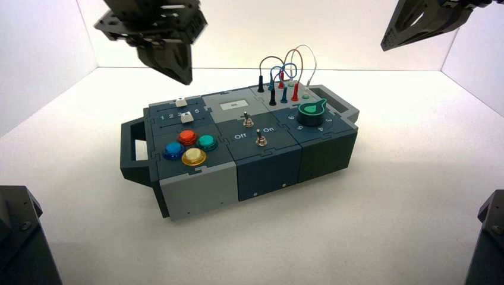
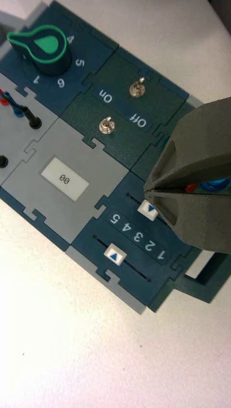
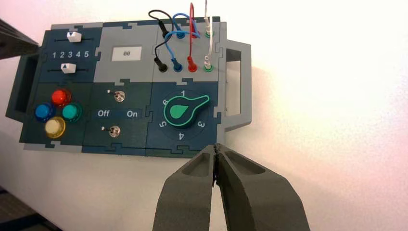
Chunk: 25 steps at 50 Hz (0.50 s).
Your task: Move the bottom slider to position 2.
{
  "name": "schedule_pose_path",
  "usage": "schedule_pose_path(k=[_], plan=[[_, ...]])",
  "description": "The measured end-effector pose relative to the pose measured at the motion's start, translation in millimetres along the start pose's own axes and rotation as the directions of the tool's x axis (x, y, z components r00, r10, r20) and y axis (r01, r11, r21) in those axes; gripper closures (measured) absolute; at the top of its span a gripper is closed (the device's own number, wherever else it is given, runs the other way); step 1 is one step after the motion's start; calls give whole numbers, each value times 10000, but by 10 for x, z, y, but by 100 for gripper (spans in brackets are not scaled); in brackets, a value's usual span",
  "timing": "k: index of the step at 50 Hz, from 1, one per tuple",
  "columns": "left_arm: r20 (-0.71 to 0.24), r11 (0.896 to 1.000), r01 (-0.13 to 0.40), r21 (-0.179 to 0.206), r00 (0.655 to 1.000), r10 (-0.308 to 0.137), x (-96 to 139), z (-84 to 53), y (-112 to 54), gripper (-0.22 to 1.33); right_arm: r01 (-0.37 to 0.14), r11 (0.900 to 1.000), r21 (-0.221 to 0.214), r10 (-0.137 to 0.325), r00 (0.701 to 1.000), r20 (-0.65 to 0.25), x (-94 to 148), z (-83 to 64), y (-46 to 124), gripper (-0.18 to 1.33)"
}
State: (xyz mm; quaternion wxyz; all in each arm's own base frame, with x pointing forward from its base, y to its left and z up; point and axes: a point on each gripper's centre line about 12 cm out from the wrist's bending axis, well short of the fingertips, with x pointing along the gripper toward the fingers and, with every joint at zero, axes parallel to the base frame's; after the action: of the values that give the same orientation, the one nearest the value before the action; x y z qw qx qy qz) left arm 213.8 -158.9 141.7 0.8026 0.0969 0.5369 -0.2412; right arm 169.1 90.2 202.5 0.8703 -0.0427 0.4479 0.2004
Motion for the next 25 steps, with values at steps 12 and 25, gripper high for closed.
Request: schedule_pose_path(k=[12,25], plan=[[-704,10000,-75,50,9975,78,222,25,-8,128,12,10000,14,-12,10000,-14,6,1,-3,129],[-1095,9997,-168,159,9938,185,361,4,5,128,23,10000,2,-23,10000,-28,9,0,-5,129]])
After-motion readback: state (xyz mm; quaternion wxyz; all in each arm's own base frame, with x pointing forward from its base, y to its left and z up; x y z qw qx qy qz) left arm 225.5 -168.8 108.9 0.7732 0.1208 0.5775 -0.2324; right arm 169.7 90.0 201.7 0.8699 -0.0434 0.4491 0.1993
